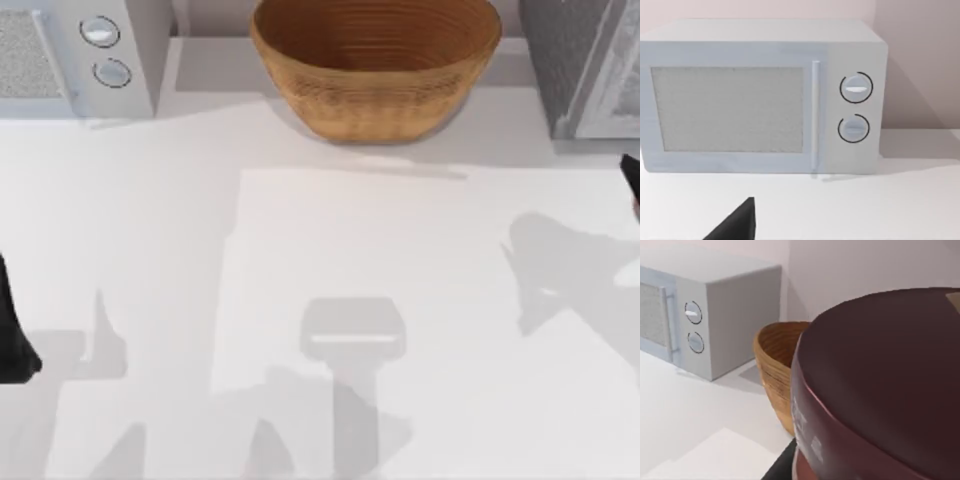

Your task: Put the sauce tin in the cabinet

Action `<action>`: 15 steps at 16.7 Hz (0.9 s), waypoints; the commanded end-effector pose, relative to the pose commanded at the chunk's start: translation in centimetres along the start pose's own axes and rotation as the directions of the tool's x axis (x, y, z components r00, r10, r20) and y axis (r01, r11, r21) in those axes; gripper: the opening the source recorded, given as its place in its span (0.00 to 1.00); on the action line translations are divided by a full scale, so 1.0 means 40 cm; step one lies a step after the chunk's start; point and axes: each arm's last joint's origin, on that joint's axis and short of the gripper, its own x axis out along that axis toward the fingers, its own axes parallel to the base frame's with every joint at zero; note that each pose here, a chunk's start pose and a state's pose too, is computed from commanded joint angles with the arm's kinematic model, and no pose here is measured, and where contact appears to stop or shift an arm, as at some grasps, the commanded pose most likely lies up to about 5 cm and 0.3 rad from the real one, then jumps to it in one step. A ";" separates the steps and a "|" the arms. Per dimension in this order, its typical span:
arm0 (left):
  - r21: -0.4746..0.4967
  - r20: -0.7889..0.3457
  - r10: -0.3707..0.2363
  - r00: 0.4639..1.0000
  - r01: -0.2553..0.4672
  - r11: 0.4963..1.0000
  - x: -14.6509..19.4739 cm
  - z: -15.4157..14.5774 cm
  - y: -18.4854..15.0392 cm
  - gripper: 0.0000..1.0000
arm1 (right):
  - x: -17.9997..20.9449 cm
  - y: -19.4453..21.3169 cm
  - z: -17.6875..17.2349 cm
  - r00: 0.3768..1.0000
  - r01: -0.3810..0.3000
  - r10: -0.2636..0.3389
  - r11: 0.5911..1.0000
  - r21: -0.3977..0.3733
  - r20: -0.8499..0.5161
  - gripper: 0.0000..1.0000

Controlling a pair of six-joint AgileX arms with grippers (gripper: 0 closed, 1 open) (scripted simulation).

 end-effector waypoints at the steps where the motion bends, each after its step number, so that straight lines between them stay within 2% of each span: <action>1: 0.000 0.000 0.000 1.000 0.000 1.000 0.000 0.000 0.000 1.00 | -0.035 0.007 -0.025 0.997 0.076 -0.076 0.997 0.010 0.005 0.00; 5: 0.000 0.000 0.000 1.000 0.000 1.000 0.000 0.000 0.000 1.00 | -0.127 0.026 -0.135 0.941 0.337 -0.339 0.940 0.052 0.024 0.00; 8: 0.000 0.000 0.000 1.000 0.000 1.000 0.000 0.000 0.000 1.00 | -0.153 0.029 -0.201 0.882 0.466 -0.469 0.881 0.077 0.033 0.00; 11: 0.000 0.000 0.000 1.000 0.000 1.000 0.000 0.000 0.000 1.00 | -0.161 0.027 -0.235 0.847 0.526 -0.531 0.846 0.090 0.034 0.00; 15: 0.000 0.000 0.000 1.000 0.000 1.000 0.000 0.000 0.000 1.00 | -0.161 0.027 -0.238 0.844 0.531 -0.535 0.843 0.091 0.034 0.00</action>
